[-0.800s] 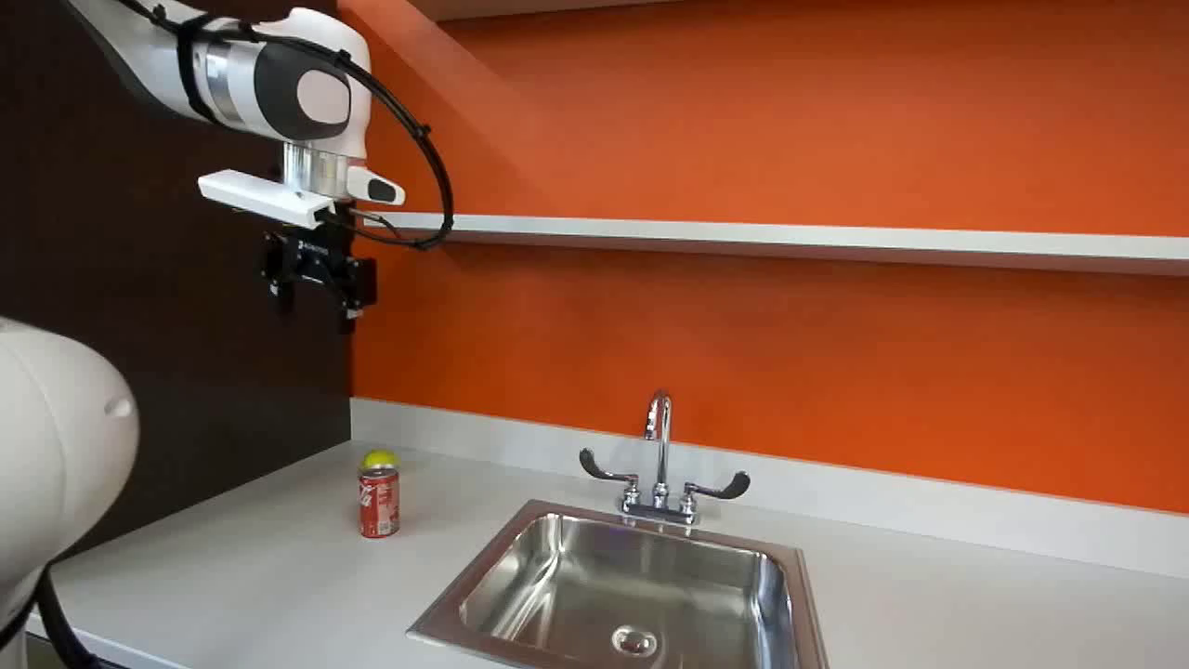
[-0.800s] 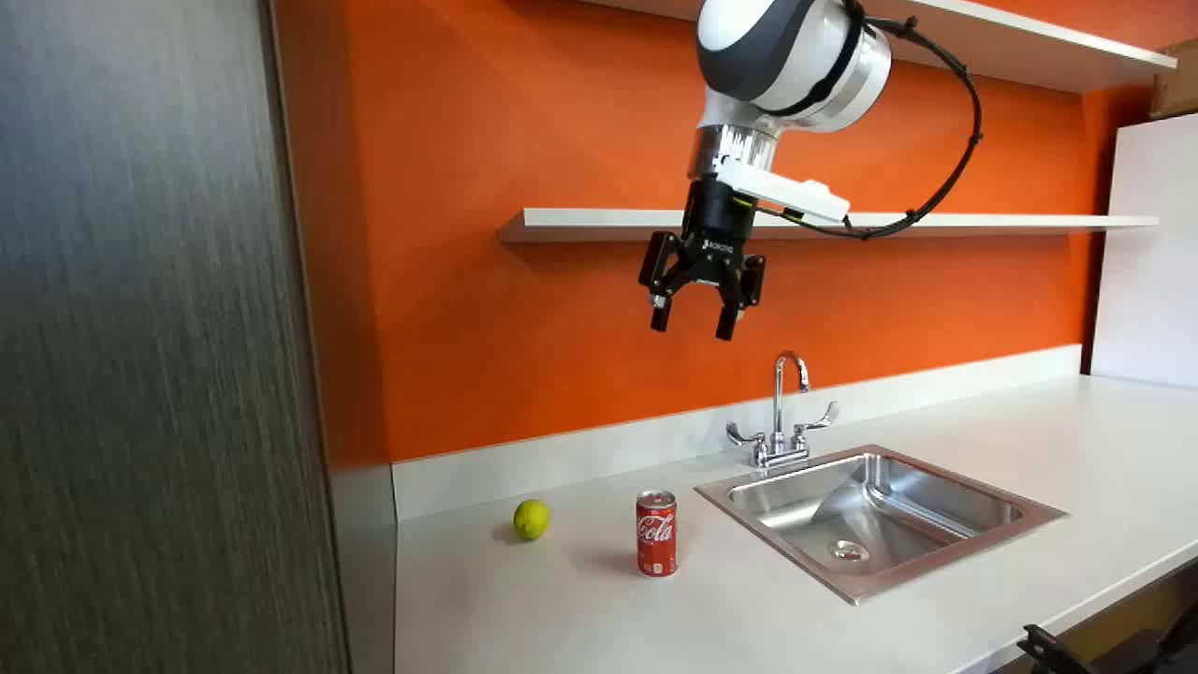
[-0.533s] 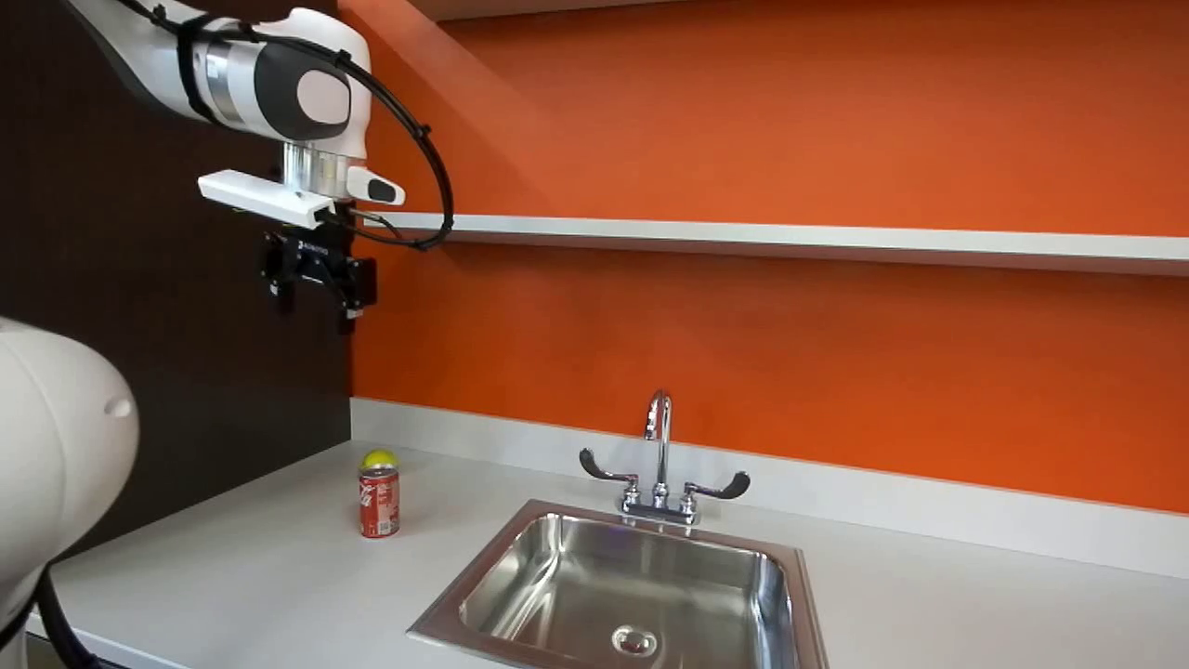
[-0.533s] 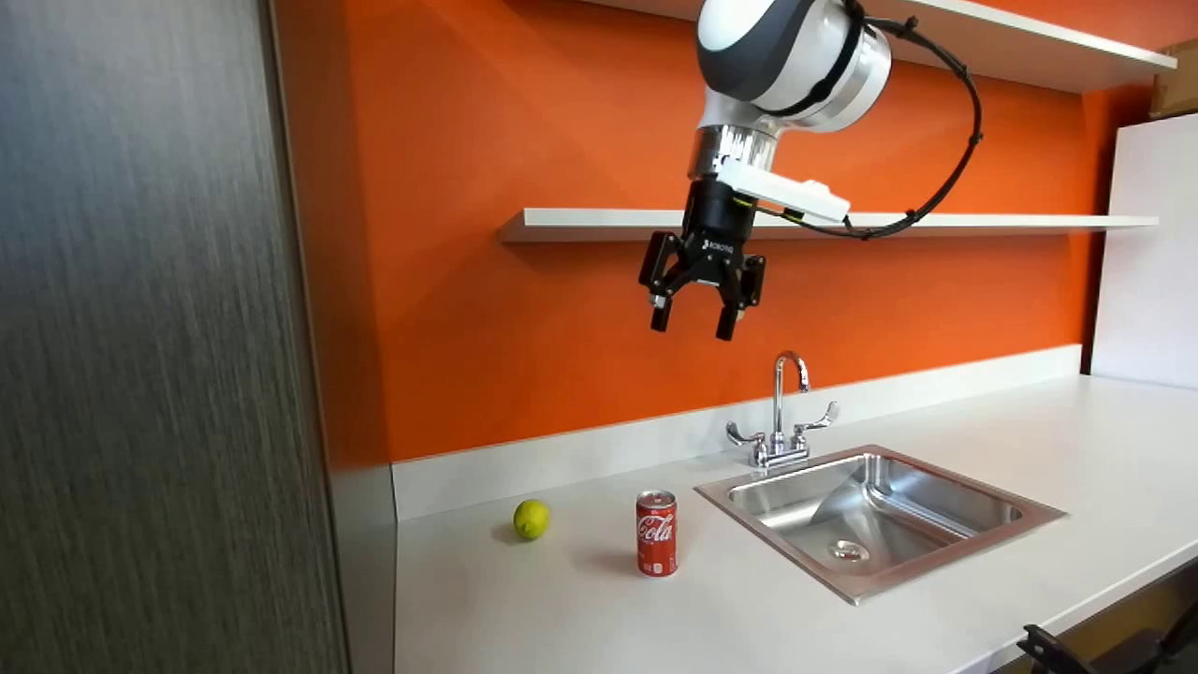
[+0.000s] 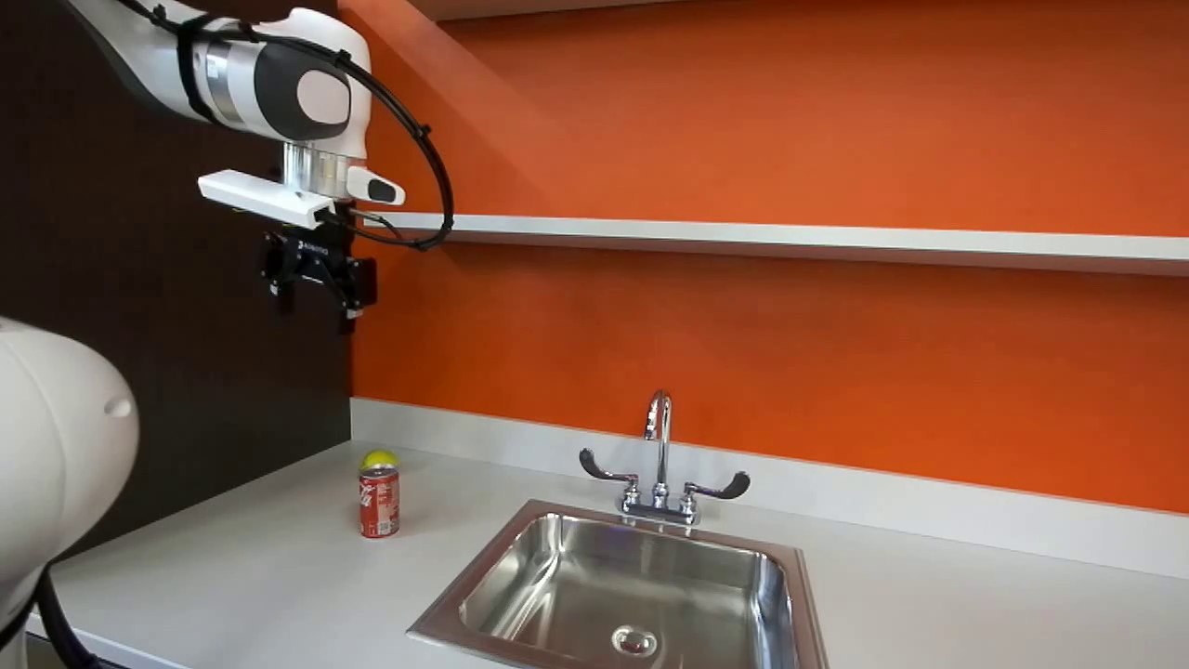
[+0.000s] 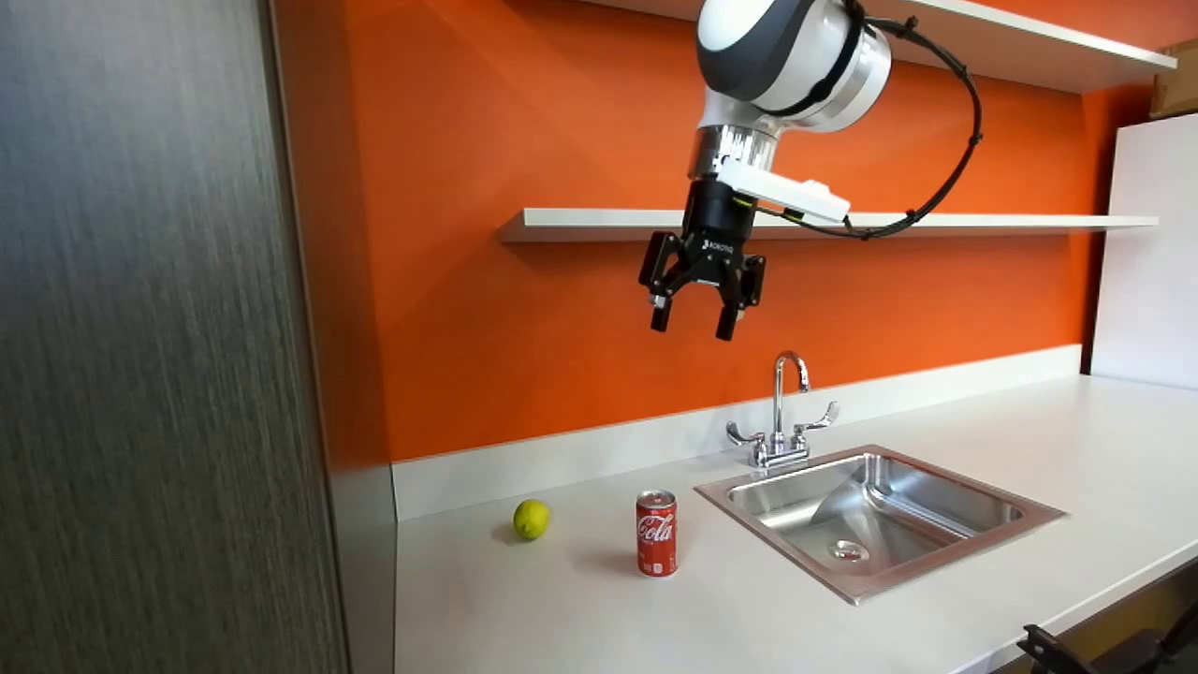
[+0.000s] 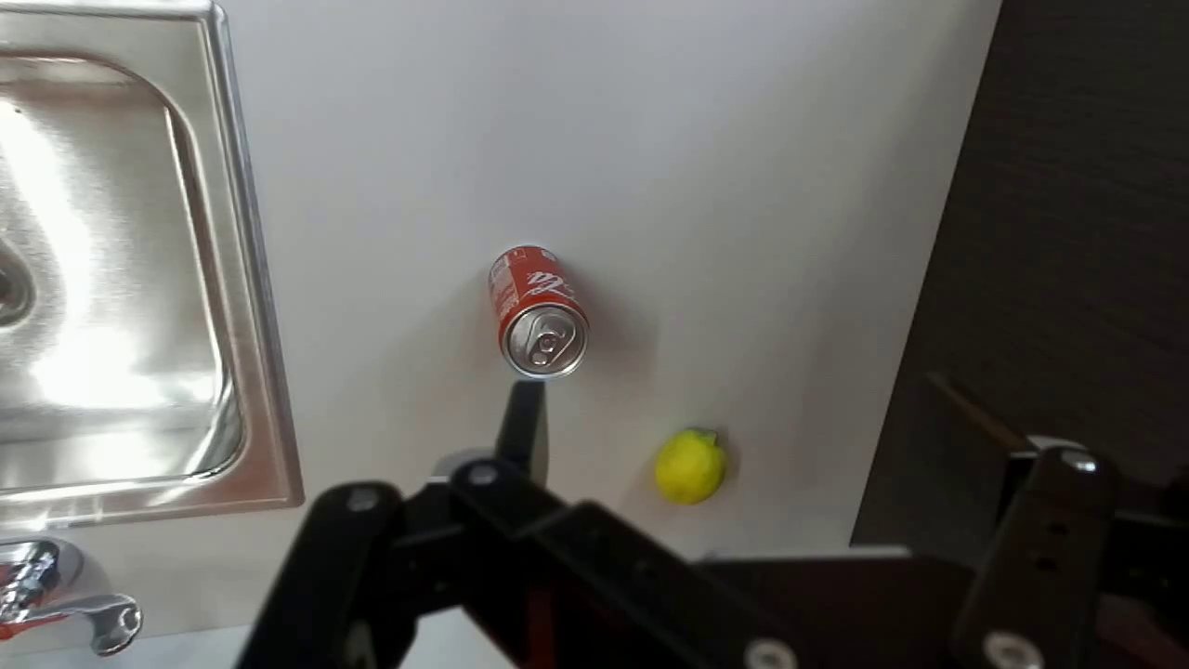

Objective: Put the red can on the bottom shelf

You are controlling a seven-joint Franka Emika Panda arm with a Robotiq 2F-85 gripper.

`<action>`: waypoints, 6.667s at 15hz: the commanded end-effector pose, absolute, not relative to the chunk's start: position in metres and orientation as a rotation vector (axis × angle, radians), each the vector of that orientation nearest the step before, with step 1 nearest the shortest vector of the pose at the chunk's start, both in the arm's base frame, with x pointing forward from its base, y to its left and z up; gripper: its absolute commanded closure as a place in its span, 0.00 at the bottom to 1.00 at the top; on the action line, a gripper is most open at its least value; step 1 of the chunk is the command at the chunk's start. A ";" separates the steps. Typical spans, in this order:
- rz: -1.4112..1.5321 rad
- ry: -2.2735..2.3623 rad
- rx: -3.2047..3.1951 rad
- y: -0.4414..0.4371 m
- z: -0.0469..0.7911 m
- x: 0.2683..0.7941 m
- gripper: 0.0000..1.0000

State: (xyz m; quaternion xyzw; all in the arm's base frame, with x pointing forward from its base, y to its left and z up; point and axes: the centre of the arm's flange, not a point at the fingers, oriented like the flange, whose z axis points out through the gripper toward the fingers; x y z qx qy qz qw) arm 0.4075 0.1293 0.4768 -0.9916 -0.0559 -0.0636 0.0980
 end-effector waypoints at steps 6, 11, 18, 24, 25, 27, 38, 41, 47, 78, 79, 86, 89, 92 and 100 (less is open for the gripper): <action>-0.161 -0.225 -2.983 0.134 0.476 0.395 0.00; -0.097 -0.215 -3.001 0.135 0.468 0.373 0.00; -0.040 -0.210 -3.023 0.135 0.444 0.361 0.00; 0.041 -0.213 -3.027 0.132 0.402 0.375 0.00; 0.055 -0.216 -3.021 0.132 0.394 0.377 0.00; 0.073 -0.207 -3.025 0.132 0.376 0.380 0.00; -0.031 -0.188 -3.068 0.134 0.300 0.418 0.00; -0.051 -0.199 -3.079 0.132 0.280 0.427 0.00; -0.144 -0.194 -3.092 0.130 0.242 0.445 0.00; -0.573 -0.214 -3.025 0.147 0.196 0.474 0.00; -0.562 -0.219 -3.025 0.148 0.196 0.474 0.00; -0.572 -0.221 -3.021 0.149 0.194 0.474 0.47; -0.574 -0.213 -3.017 0.148 0.193 0.475 0.62; -0.562 -0.202 -3.019 0.147 0.194 0.477 0.62; -0.525 -0.176 -3.045 0.146 0.224 0.477 0.62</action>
